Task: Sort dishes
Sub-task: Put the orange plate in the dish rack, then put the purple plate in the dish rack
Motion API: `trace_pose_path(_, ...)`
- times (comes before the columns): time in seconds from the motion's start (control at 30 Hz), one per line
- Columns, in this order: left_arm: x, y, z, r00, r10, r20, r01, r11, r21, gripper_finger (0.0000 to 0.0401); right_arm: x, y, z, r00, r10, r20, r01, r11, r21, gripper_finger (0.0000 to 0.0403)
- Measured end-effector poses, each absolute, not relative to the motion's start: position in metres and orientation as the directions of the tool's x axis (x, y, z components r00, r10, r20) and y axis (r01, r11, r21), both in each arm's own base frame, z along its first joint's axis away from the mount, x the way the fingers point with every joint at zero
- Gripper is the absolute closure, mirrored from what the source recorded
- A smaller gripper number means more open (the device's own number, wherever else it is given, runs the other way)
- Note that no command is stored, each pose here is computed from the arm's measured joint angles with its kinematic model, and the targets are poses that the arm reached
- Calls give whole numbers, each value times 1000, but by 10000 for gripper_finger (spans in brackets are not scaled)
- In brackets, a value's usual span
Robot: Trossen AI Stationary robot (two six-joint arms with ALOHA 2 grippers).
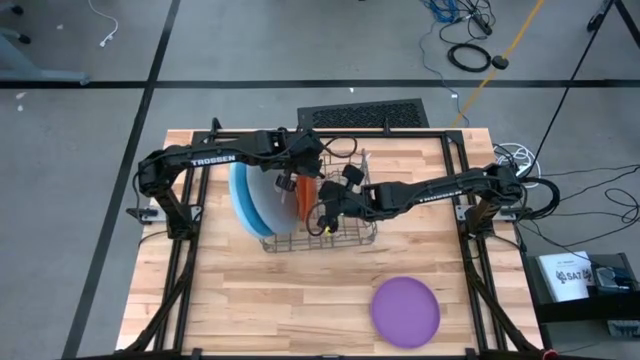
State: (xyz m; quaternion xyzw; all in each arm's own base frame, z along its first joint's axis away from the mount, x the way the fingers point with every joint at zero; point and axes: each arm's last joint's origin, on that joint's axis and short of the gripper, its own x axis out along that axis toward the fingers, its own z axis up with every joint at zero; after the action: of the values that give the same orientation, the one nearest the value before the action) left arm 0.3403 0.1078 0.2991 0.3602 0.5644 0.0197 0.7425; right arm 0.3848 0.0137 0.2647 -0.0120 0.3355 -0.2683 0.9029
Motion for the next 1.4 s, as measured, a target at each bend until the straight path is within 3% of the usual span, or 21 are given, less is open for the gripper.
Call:
trace_pose_path(0.27,337,106,297,334,408,-849,398,756,520,339,385,14,265,633,-491,-598,475,857,-201,403)
trace_pose_path(0.63,333,104,297,276,464,-842,406,738,539,238,385,15,265,640,-474,-605,464,866,-187,403)
trace_pose_path(1.2,324,87,339,170,611,-774,459,645,610,234,386,15,266,647,-468,-602,463,868,-177,403)
trace_pose_path(1.4,324,72,367,214,650,-729,417,614,670,234,386,15,267,655,-467,-594,461,870,-176,403)
